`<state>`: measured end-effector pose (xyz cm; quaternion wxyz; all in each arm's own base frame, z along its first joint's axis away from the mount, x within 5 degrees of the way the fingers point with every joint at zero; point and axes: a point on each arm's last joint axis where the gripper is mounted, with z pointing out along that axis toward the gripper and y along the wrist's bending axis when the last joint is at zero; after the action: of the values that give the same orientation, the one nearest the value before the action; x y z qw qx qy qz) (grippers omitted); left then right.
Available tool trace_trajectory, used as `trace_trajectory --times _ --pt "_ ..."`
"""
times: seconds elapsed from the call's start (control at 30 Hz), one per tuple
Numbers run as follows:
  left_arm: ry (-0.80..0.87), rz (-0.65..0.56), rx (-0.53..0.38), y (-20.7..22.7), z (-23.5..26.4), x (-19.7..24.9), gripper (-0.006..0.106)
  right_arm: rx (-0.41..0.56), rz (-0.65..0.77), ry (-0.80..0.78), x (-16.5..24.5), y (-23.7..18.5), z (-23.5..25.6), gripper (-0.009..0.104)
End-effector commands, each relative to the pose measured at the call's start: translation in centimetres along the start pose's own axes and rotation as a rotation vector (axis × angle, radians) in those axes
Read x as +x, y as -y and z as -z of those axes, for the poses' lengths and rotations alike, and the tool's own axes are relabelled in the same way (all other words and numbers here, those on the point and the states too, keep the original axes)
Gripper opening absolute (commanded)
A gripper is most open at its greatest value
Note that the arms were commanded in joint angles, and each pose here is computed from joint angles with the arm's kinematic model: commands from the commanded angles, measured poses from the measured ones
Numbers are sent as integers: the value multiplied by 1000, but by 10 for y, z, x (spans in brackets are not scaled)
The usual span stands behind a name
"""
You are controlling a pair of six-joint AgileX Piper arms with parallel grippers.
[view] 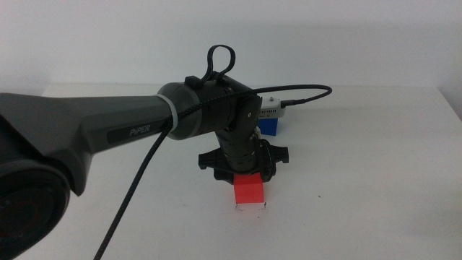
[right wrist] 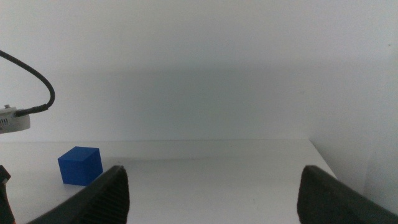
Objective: Stack red cubes first, then green, then blue cubes in a specific spot.
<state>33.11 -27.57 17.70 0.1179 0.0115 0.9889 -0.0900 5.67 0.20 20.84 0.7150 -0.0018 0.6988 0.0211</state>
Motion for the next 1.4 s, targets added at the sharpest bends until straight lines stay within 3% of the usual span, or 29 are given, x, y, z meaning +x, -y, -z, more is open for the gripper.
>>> trace_trajectory --times 0.0,0.17,0.3,0.4,0.6,0.8,1.03,1.13,1.37 --pt "-16 5 0 1 -2 2 64 7 8 11 0 0 0 93" --pt "-16 3 0 1 -2 2 92 7 8 11 0 0 0 93" --pt "43 -28 52 -1 40 -3 94 7 8 11 0 0 0 93" --pt "139 -101 36 -15 90 -10 94 7 8 11 0 0 0 93" --pt "195 -31 -208 -101 158 -13 94 7 8 11 0 0 0 93" --pt "96 55 -301 -224 169 -16 94 7 8 11 0 0 0 93" --pt "163 160 -175 -326 158 -29 94 7 8 11 0 0 0 93" --pt "140 159 -115 -345 138 -33 94 7 8 11 0 0 0 93" --pt "137 128 -138 -362 94 -45 94 7 8 11 0 0 0 93"
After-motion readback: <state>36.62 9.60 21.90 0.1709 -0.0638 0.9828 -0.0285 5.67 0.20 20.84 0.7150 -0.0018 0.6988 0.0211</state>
